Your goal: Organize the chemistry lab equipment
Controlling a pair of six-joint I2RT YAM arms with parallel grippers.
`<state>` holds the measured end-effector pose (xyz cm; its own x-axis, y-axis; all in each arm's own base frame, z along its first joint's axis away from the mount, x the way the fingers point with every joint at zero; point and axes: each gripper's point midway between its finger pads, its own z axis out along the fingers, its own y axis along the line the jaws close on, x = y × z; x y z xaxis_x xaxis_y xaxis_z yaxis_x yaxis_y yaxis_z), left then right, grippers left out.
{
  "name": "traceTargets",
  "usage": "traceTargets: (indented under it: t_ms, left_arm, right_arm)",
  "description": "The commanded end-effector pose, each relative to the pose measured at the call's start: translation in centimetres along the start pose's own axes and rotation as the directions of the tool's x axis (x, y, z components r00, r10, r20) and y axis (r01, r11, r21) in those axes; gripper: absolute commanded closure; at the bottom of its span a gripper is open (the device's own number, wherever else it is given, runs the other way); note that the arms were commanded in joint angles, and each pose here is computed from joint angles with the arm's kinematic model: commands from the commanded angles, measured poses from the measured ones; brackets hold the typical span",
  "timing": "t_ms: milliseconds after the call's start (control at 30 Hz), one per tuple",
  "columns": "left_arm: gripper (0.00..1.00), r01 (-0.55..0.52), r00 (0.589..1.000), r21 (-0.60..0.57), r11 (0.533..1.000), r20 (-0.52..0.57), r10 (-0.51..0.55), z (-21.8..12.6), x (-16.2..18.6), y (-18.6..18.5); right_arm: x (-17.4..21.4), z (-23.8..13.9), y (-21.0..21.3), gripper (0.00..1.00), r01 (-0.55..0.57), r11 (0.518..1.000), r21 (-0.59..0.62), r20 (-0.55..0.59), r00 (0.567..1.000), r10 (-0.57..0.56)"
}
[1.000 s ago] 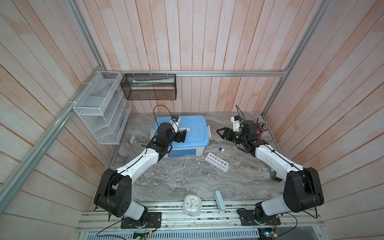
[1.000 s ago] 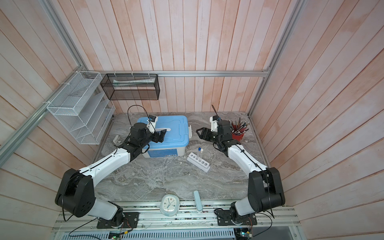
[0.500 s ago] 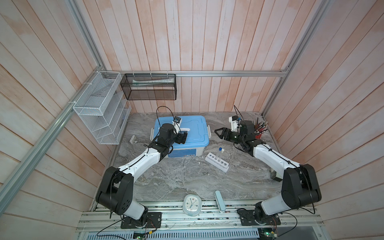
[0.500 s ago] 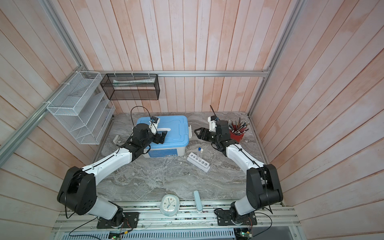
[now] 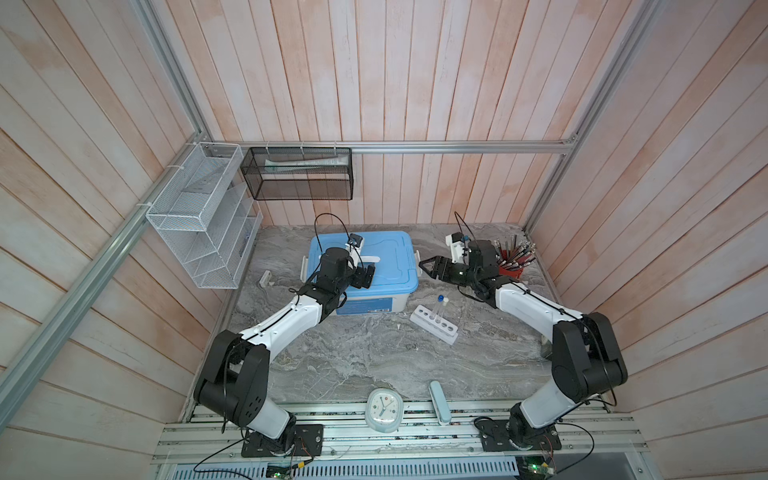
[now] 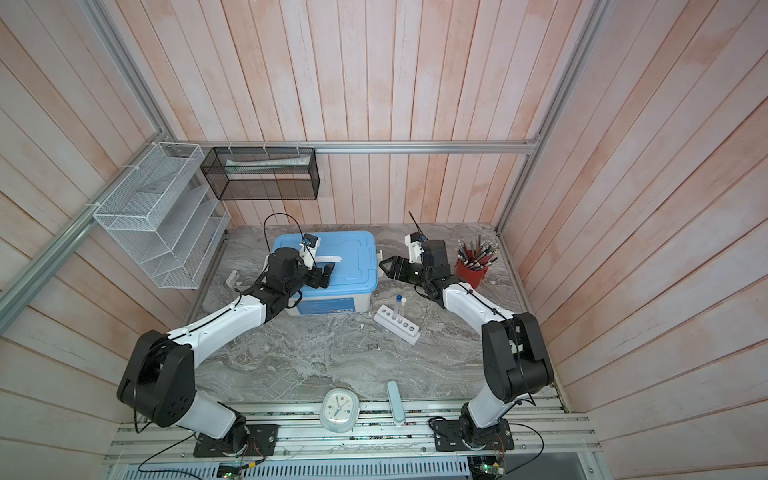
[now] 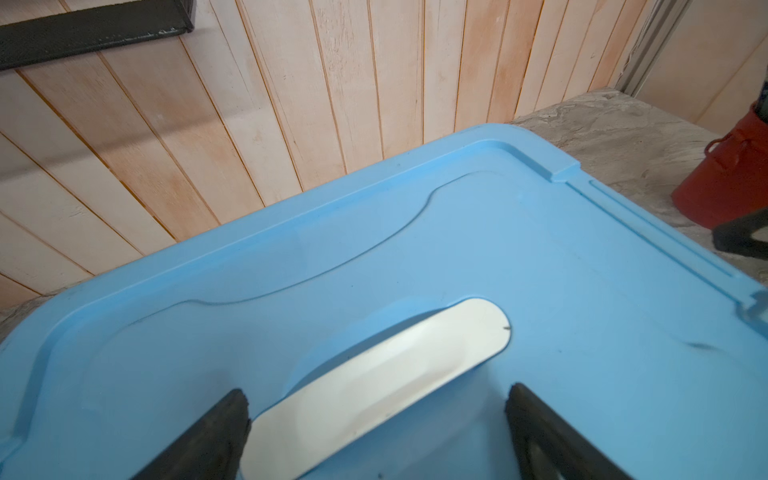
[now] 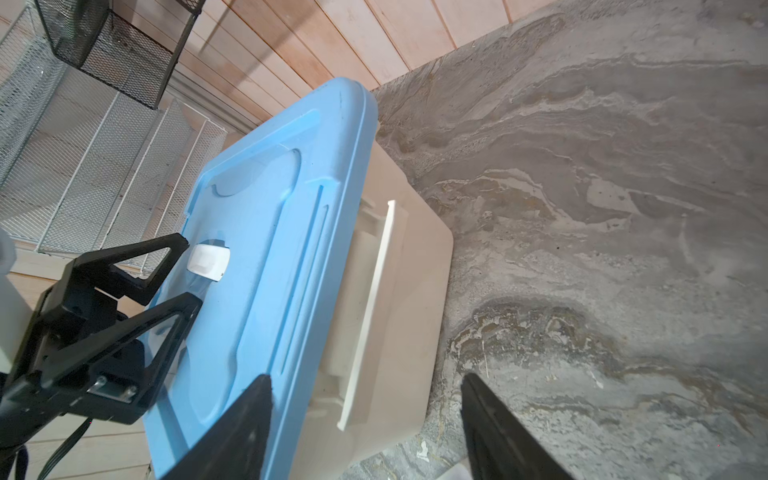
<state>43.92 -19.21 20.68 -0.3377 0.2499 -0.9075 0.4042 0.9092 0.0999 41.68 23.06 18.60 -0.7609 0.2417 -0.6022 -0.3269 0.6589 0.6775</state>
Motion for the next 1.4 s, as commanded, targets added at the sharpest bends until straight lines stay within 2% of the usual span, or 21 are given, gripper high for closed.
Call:
traceTargets:
  t_ms: [0, 700, 1367]
  left_arm:
    - [0.02, -0.008, 1.000, 0.015, 1.000, -0.010, 0.008, 0.3, 0.3, -0.5]
    - [0.02, -0.005, 1.000, 0.028, 1.000, -0.020, 0.005, 0.0, 0.9, -0.9]
    - [0.02, -0.005, 1.000, 0.037, 0.999, -0.009, 0.006, 0.0, 0.5, -1.1]
  right_arm:
    - [-0.9, 0.7, 1.3, 0.27, 0.019, 0.999, -0.045, 0.012, 1.000, -0.019]
    - [0.3, 3.0, 2.0, 0.30, 0.009, 0.996, -0.086, -0.034, 0.999, -0.012]
    - [2.0, 4.7, 1.5, 0.45, -0.045, 0.993, -0.109, -0.077, 0.996, 0.037]
